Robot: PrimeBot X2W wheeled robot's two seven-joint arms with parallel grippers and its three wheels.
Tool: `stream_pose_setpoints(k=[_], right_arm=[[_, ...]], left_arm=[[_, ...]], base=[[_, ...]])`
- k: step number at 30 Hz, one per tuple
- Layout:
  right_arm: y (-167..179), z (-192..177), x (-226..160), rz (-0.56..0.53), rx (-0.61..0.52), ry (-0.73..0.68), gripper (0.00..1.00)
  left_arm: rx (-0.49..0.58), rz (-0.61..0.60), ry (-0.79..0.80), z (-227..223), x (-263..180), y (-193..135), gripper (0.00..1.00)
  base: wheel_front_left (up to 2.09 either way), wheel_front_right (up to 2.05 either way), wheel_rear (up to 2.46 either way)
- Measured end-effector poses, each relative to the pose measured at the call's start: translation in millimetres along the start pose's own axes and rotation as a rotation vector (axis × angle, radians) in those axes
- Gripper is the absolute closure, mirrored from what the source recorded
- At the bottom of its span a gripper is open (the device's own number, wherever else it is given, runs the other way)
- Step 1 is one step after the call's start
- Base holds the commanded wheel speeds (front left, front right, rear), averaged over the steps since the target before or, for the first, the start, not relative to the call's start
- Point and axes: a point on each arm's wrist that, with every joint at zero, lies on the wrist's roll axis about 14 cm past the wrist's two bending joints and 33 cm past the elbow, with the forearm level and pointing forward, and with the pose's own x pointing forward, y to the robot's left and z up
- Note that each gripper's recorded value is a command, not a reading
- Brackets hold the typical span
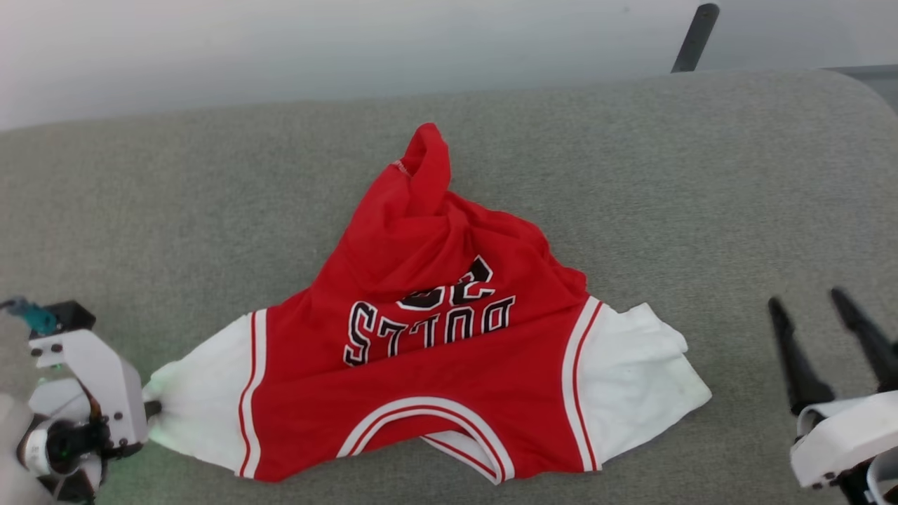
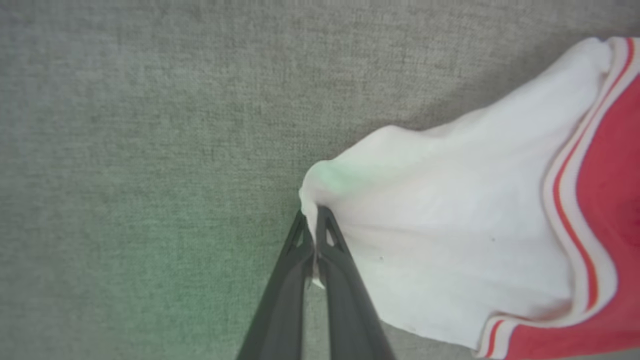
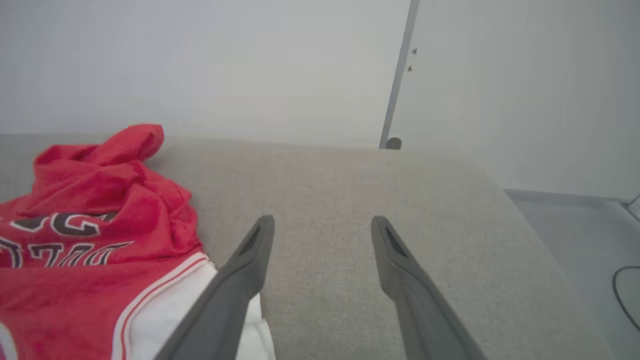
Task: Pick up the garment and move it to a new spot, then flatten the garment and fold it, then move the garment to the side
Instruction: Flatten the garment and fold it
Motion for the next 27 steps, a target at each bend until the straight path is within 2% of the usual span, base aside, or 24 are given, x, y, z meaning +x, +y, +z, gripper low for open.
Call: stream_pose_setpoints(k=[9,16,23,24,25,27], right_arm=[[28,-79,1,0.11,0.085,0.364,0.0],[37,-122,6,0.145,0.131,0.563,0.0],[50,-149,15,0.185,0.165,0.698,0.0],[52,-153,15,0.195,0.157,0.722,0.53],[53,-155,16,0.204,0.159,0.739,1.0],[55,-158,18,0.214,0.166,0.759,1.0]], left_arm=[[-0.004,-0.016,-0.006,6,7,-3,1.0],[-0.007,-0.025,-0.017,12,13,-4,1.0],[-0.011,-0.031,-0.021,15,19,-3,1.0],[-0.014,-0.031,-0.02,15,19,-3,1.0],[-0.016,-0.031,-0.019,15,20,-3,1.0],[-0.019,-0.029,-0.015,13,21,-2,1.0]], base=[[0.0,0.0,0.0],[0.0,0.0,0.0],[0.0,0.0,0.0],[0.0,0.0,0.0],[0.0,0.0,0.0],[0.0,0.0,0.0]])
